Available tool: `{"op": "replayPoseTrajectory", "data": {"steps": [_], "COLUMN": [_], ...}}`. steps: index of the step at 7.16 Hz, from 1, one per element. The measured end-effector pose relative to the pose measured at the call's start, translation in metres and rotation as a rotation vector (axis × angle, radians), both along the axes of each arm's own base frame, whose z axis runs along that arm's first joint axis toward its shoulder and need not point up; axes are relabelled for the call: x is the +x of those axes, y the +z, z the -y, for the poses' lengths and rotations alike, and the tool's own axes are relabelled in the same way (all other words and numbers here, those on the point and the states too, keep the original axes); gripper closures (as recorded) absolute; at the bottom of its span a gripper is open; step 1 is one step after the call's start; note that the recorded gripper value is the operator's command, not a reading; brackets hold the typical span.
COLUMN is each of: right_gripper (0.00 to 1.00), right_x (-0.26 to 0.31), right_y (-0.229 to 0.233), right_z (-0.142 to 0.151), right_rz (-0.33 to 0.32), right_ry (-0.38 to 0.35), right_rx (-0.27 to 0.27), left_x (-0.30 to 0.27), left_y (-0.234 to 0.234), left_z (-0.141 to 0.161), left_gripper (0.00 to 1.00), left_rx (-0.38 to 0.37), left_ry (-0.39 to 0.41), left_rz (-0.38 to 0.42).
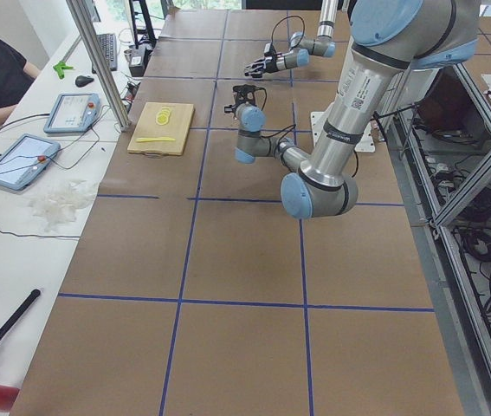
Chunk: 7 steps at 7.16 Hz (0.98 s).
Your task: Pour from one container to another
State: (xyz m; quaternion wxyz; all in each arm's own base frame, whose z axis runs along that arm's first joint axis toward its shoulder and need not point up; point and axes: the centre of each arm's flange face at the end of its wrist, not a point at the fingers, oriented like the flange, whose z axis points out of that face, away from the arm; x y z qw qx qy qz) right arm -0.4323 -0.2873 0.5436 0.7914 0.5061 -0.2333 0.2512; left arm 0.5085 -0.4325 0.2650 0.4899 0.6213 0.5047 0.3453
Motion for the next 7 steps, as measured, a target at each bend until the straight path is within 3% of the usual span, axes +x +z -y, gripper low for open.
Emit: {"op": "replayPoseTrajectory", "data": {"steps": [2, 3, 5, 7], "right_gripper": [1.00, 1.00, 1.00, 1.00], "right_x": [0.006, 0.011, 0.026, 0.029], "right_y": [-0.022, -0.033, -0.052, -0.066], "right_z": [0.007, 0.010, 0.015, 0.016], "right_rz": [0.045, 0.037, -0.013, -0.071], "right_ry": [0.003, -0.025, -0.109, -0.152], "right_rx": [0.016, 0.045, 0.138, 0.195], "left_x": [0.000, 0.000, 0.001, 0.001], "left_y": [0.000, 0.000, -0.001, -0.002], "left_z": [0.000, 0.000, -0.001, -0.002], "left_gripper": [1.00, 1.00, 1.00, 1.00], "left_rx": [0.000, 0.001, 0.001, 0.001], "left_ry": [0.000, 0.000, 0.002, 0.003], "left_rz": [-0.001, -0.001, -0.002, -0.003]}}
